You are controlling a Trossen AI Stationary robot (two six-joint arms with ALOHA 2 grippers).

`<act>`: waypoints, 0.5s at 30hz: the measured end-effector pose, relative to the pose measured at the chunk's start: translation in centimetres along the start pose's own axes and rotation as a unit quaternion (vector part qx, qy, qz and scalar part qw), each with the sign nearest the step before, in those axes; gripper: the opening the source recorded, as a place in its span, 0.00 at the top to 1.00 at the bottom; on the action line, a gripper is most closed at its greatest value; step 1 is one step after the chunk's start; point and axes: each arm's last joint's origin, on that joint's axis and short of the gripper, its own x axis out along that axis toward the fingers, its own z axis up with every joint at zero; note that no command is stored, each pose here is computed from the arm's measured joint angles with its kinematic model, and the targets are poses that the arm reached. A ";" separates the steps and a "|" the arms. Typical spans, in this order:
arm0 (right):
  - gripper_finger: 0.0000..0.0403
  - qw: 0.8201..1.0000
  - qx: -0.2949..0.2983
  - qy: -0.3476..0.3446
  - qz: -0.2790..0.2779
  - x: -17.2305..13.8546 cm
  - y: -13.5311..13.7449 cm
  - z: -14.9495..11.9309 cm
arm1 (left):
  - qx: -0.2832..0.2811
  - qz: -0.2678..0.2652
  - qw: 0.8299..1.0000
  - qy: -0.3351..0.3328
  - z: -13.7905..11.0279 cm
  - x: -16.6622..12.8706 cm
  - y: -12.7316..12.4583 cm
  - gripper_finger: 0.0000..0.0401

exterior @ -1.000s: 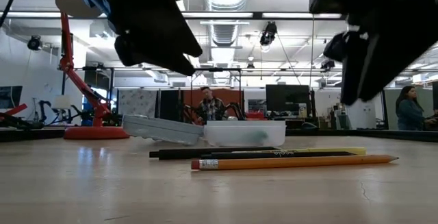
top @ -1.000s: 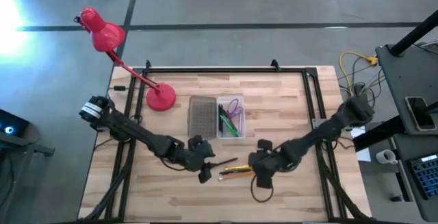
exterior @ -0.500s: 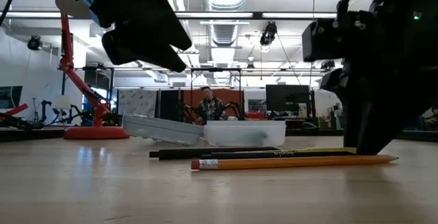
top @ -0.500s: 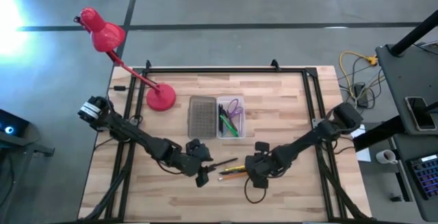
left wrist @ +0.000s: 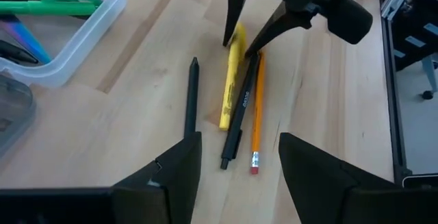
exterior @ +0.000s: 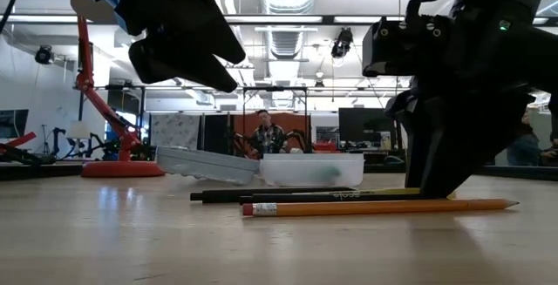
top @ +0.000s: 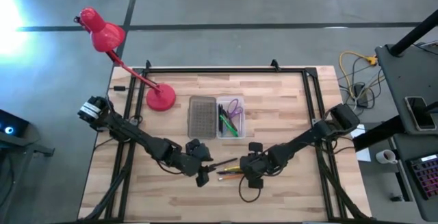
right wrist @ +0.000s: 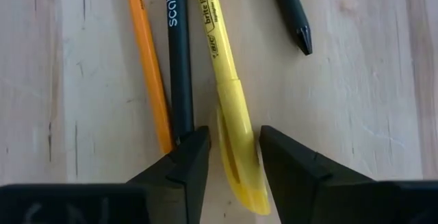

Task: Pick & place school supplies into a supply box
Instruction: Put the yellow pen into the supply box

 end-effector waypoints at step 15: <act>0.93 0.990 0.135 0.007 0.042 -2.8 -1.7 0.8 | -0.002 0.000 1.000 0.000 0.0 0.0 0.0 0.55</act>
